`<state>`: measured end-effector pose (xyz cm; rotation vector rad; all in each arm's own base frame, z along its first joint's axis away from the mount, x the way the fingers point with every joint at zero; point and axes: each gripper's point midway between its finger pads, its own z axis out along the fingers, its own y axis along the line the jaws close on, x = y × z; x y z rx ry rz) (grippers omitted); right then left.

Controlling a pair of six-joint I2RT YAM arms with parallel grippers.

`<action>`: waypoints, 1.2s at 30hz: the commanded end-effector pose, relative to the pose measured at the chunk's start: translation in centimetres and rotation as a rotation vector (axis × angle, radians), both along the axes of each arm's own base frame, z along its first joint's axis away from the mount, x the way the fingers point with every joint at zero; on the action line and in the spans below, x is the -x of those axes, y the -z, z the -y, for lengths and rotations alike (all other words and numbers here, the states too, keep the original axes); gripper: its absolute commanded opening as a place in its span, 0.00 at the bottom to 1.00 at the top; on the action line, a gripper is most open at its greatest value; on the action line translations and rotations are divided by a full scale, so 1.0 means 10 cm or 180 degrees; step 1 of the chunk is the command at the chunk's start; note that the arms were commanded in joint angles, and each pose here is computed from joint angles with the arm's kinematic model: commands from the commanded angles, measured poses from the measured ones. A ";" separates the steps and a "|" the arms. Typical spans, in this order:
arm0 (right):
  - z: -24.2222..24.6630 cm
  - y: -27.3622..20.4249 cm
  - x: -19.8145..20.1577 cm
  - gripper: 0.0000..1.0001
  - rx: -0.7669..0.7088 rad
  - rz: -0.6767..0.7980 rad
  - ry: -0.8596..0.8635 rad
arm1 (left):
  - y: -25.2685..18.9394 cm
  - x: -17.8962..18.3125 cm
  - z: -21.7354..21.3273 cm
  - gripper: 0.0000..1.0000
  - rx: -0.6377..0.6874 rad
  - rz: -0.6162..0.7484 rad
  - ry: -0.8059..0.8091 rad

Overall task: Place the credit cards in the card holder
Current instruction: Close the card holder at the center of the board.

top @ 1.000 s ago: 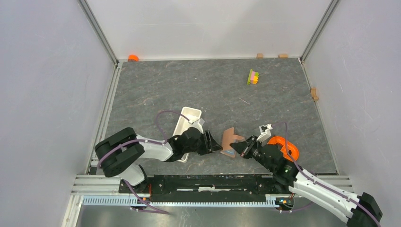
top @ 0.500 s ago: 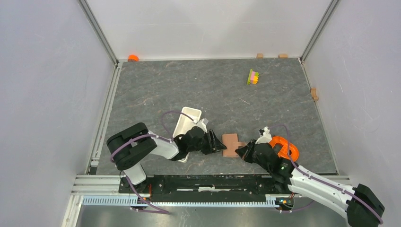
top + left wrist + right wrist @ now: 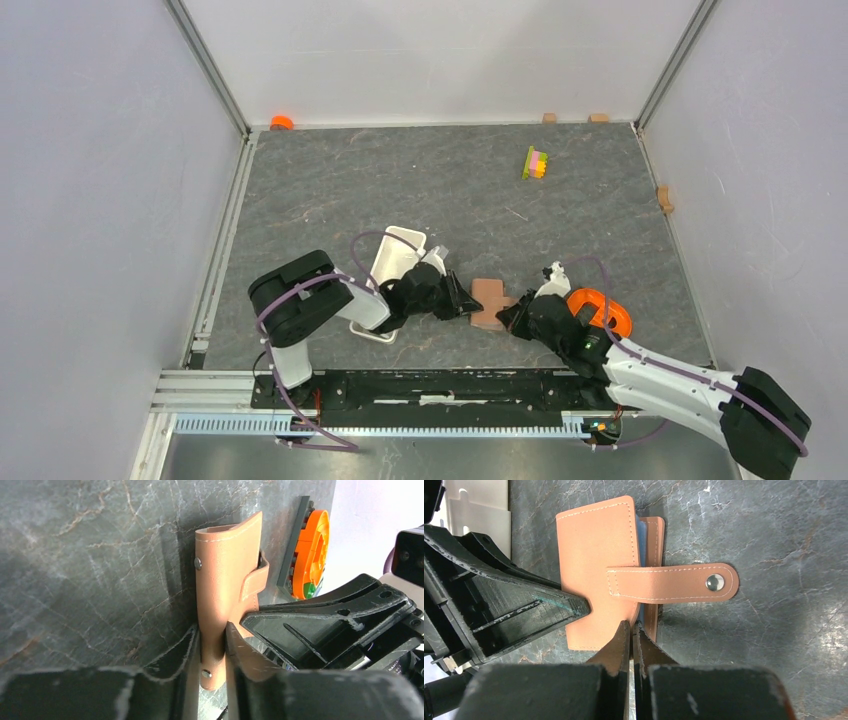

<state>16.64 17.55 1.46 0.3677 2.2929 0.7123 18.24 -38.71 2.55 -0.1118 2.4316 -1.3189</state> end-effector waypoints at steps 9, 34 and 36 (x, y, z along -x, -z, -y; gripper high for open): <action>0.15 -0.30 -0.16 0.58 0.0820 0.0338 -0.0617 | -0.66 -0.16 0.01 0.02 0.0015 0.1059 0.0330; -0.79 -1.75 0.09 0.80 -0.0178 0.1274 -0.3619 | -1.67 0.56 -0.56 0.02 -0.0056 0.2390 0.1856; -0.84 -1.78 0.12 0.61 -0.0341 0.1301 -0.3626 | -1.70 0.60 -0.54 0.02 0.0021 0.2398 0.1909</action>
